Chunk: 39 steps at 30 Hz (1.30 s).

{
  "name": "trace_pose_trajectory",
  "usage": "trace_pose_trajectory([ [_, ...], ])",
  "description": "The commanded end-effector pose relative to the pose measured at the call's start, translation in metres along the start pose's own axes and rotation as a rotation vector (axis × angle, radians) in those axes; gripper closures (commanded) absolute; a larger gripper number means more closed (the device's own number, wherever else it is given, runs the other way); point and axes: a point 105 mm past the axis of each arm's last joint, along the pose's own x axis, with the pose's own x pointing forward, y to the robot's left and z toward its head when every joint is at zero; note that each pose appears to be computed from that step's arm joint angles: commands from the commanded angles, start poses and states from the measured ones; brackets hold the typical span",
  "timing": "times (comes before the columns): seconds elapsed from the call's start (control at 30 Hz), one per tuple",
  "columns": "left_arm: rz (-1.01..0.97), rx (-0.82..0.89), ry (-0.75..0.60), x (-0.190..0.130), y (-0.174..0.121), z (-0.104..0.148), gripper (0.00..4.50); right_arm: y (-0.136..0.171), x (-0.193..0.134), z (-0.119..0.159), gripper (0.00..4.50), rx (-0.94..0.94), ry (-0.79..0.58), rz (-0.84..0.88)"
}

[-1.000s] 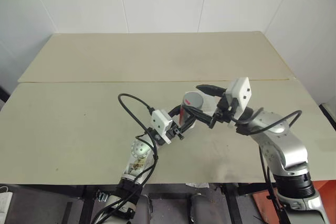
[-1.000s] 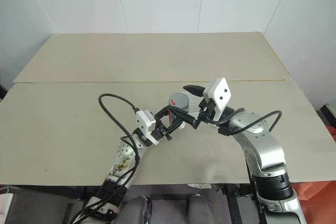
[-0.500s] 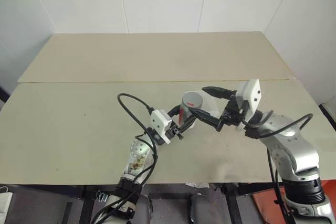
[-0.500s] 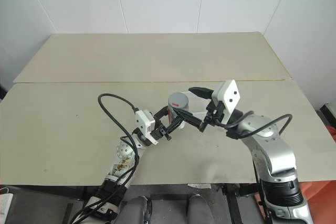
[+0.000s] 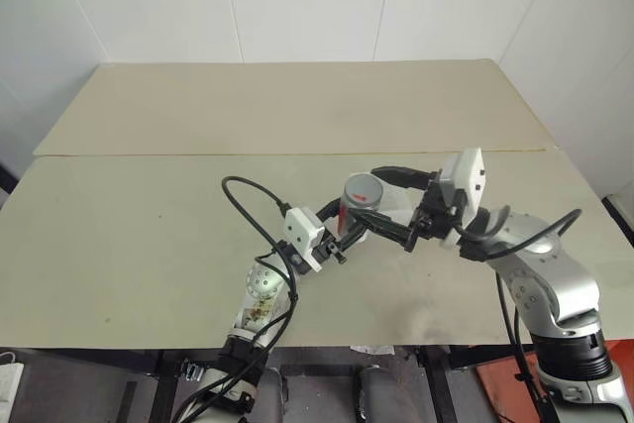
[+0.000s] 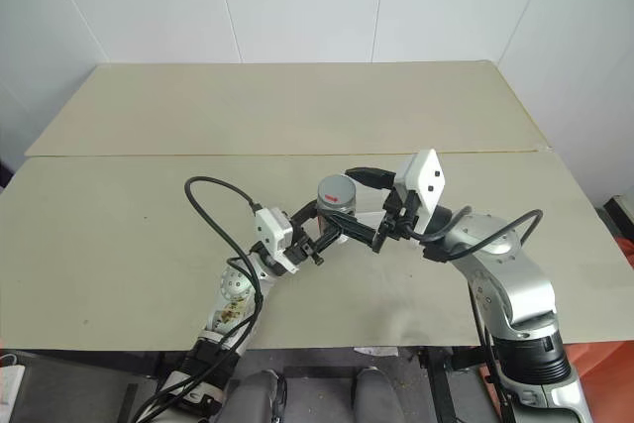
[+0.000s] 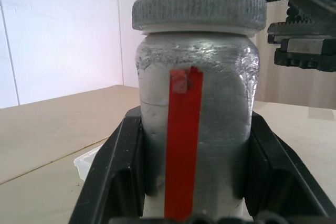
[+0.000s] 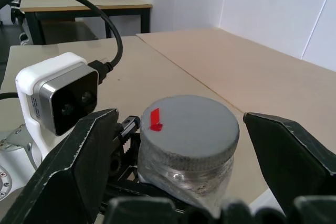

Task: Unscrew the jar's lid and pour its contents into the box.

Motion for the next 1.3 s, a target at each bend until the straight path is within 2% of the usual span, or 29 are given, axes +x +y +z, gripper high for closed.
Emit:
trace_pose_trajectory([
  [0.03,0.004,0.025,-0.056,0.004,0.001,0.013,2.55,0.001,0.004,0.008,0.06,-0.025,-0.021,0.011],
  [0.1,0.006,0.027,-0.056,0.004,0.001,0.013,2.55,0.000,0.005,0.008,0.06,-0.022,-0.025,0.008],
  [0.13,0.006,0.027,-0.056,0.004,0.001,0.013,2.55,0.001,0.006,0.008,0.23,-0.020,-0.023,0.011],
  [0.23,0.006,0.026,-0.057,0.004,0.001,0.013,2.55,0.001,0.006,0.006,0.96,-0.021,-0.018,0.016],
  [0.3,0.006,0.025,-0.058,0.004,0.000,0.013,2.55,0.002,0.006,0.005,1.64,-0.023,-0.014,0.020],
  [0.33,0.005,0.025,-0.058,0.004,0.000,0.013,2.55,0.002,0.006,0.005,1.73,-0.028,-0.012,0.014],
  [0.6,-0.003,0.028,-0.049,0.004,-0.001,0.010,2.55,-0.001,0.006,0.006,1.73,-0.013,-0.024,-0.010],
  [0.9,-0.010,0.032,-0.042,0.002,-0.002,0.008,2.55,-0.010,0.002,0.041,1.73,0.225,-0.221,-0.043],
  [1.0,-0.008,0.031,-0.045,0.002,-0.002,0.009,2.55,-0.019,-0.004,0.048,1.73,0.246,-0.256,-0.092],
  [1.17,0.007,0.036,-0.057,0.003,0.001,0.014,2.55,-0.053,-0.046,0.041,1.73,0.170,-0.194,-0.357],
  [1.3,0.016,0.042,-0.061,0.001,0.006,0.018,2.55,-0.078,-0.093,0.011,1.73,0.073,0.018,-0.601],
])
